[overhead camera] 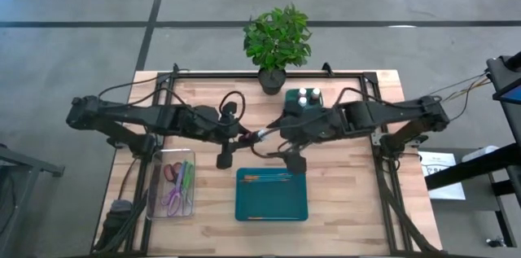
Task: Pick & Place Paint Supplies
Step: Put the black paint bottle into the green bin
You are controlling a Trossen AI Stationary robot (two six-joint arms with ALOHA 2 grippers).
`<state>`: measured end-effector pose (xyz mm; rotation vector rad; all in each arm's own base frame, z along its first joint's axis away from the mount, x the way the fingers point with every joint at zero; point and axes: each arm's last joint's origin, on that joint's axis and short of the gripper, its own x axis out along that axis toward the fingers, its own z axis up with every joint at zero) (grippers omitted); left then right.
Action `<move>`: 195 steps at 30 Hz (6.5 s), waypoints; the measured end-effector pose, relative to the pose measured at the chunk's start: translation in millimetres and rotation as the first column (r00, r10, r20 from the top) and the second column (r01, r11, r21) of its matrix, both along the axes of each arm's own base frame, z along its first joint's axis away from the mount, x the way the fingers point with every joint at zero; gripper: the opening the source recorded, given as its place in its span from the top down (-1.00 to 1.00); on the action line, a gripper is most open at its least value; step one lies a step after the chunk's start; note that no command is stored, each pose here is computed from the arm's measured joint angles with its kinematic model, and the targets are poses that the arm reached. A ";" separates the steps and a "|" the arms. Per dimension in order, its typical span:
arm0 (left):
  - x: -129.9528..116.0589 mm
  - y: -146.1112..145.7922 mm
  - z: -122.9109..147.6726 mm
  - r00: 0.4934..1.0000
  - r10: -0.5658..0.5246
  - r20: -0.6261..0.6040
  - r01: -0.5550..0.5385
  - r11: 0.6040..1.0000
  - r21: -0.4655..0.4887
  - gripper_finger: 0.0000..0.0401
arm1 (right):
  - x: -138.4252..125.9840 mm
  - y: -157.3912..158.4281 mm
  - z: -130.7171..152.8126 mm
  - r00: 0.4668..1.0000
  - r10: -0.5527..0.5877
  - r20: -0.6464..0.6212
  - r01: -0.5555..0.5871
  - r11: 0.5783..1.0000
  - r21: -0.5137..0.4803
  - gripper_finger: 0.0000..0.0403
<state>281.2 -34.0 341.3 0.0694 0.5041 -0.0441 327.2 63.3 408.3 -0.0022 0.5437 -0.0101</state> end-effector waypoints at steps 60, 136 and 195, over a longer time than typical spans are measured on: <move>-3.1 -2.2 1.1 1.000 0.006 -0.013 -0.007 0.998 -0.066 0.28 | 23.0 -16.5 -13.4 0.999 0.028 -0.016 -0.027 0.998 0.054 0.45; -45.8 3.7 -27.3 0.841 0.215 -0.496 -0.354 0.913 -0.205 -0.81 | -77.8 -192.8 -103.2 0.464 -0.406 -0.788 0.747 0.657 0.102 0.45; -45.7 3.3 -27.4 0.834 0.223 -0.505 -0.383 0.892 -0.238 -0.81 | -80.7 -224.2 -139.7 0.505 -0.458 -0.732 0.736 0.671 0.088 0.45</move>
